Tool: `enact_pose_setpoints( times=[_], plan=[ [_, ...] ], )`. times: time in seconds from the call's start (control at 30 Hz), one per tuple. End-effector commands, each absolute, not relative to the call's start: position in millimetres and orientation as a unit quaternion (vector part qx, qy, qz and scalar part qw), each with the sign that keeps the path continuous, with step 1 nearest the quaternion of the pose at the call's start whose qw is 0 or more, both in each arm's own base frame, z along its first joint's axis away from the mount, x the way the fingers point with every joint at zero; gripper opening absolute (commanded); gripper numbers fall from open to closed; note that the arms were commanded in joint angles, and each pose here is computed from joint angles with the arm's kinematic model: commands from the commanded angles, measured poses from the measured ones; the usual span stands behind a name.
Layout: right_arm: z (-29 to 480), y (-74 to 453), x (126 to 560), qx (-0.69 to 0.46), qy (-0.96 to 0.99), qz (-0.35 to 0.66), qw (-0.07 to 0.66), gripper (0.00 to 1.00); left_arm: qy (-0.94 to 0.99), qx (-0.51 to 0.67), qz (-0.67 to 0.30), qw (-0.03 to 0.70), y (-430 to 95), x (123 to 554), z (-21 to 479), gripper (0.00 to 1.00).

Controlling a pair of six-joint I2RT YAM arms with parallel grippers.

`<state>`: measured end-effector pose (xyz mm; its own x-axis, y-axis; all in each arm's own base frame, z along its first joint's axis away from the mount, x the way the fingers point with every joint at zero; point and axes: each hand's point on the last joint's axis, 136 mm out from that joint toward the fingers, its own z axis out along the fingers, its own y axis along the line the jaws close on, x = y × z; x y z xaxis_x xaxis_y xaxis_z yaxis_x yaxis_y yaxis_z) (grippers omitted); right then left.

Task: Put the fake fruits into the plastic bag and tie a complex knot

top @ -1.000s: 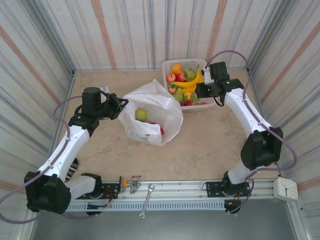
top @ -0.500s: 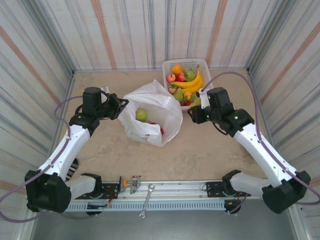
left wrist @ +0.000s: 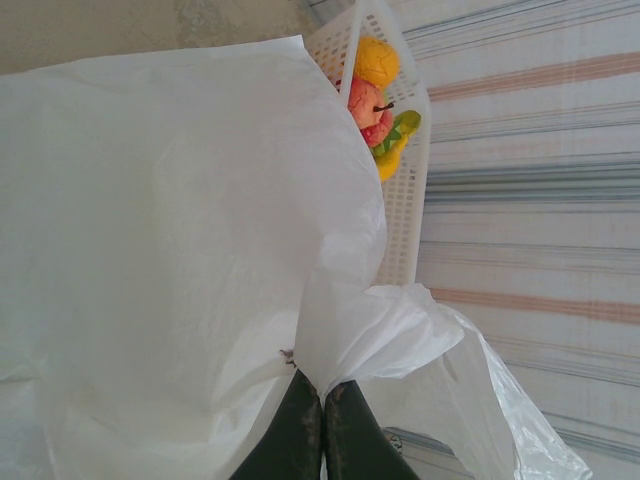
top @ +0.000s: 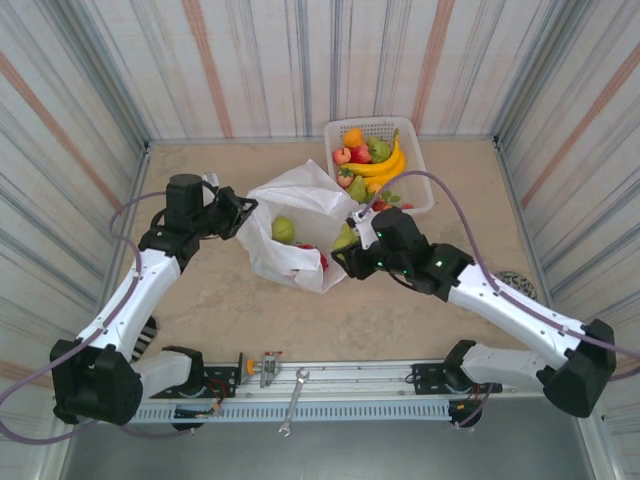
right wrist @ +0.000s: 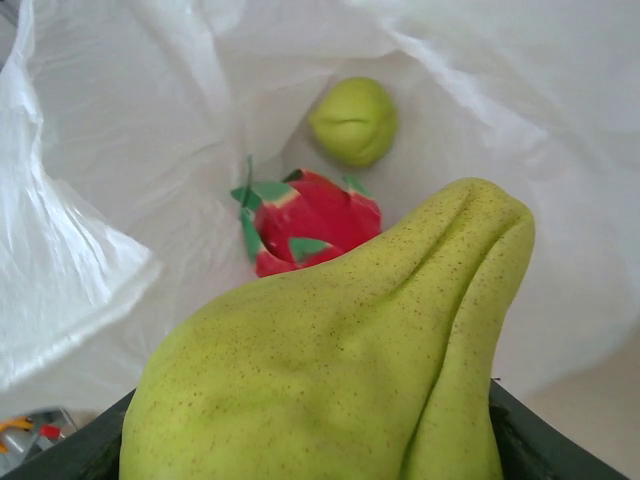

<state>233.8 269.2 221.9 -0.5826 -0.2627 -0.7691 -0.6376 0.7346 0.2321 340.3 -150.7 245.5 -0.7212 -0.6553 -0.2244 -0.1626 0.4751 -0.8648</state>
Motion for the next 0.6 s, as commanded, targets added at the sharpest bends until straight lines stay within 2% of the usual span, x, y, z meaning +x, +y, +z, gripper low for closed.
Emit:
enact_pose_setpoints(
  times=[0.0, 0.37, 0.57],
  plan=[
    [241.9, 299.3, 251.6, -0.27, 0.828, 0.266, 0.414, 0.52, 0.817, -0.234, -0.45, 0.274, -156.4, 339.4, 246.4, 0.0],
    [221.7, 362.1, 303.2, -0.297, 0.814, 0.254, 0.429, 0.52, 0.818, -0.223, -0.456, 0.271, -159.7, 337.2, 248.2, 0.0],
    [203.3, 373.4, 335.1, -0.282, 0.82, 0.232, 0.441, 0.52, 0.819, -0.224, -0.452, 0.274, -158.3, 337.4, 248.3, 0.0]
  ],
)
